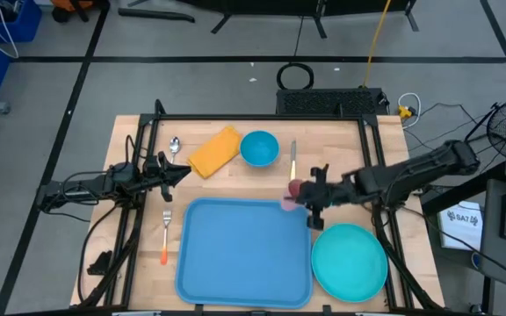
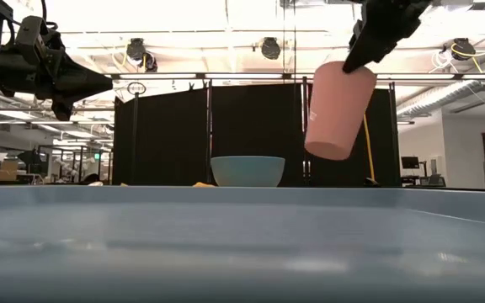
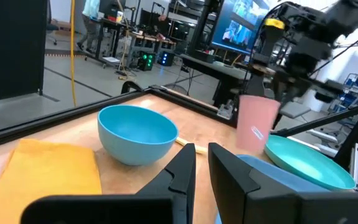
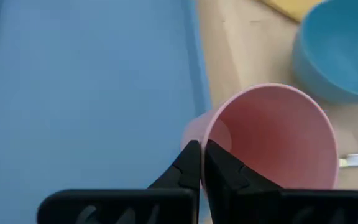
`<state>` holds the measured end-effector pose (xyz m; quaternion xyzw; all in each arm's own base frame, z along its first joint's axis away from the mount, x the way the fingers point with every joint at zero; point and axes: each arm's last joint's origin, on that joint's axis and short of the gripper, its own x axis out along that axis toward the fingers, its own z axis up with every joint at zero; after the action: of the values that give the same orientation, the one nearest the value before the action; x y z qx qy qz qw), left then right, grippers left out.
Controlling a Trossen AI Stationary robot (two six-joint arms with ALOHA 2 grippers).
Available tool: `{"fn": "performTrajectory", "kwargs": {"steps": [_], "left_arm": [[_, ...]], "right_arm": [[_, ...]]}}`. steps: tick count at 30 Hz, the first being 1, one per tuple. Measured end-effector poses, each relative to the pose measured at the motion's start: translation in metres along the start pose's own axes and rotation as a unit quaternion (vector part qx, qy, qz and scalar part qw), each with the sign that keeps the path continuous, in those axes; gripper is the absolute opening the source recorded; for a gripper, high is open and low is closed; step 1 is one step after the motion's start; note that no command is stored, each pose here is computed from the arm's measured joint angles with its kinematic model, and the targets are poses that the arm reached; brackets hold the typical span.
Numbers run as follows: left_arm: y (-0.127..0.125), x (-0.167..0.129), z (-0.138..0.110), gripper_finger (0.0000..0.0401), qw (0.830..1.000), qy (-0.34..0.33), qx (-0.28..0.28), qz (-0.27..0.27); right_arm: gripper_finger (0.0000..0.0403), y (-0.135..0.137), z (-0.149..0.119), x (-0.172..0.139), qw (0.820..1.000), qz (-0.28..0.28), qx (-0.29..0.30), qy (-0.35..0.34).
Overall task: Set up tray
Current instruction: Put the pink cup on the blue tray
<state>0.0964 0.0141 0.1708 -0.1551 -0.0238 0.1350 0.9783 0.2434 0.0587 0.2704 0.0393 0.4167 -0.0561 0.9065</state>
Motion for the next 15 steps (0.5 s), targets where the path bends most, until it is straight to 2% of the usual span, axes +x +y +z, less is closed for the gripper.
{"fn": "performTrajectory", "kwargs": {"steps": [9,15], "left_arm": [[0.000,0.000,0.000,0.0047,1.000,0.000,0.003,0.000],[0.000,0.000,0.000,0.0047,1.000,0.000,0.000,0.000]], "right_arm": [[0.0000,0.022,-0.013,0.035,0.997,0.010,-0.009,0.073],[0.0000,0.025,-0.011,0.042,0.995,0.008,-0.014,0.101]]}}
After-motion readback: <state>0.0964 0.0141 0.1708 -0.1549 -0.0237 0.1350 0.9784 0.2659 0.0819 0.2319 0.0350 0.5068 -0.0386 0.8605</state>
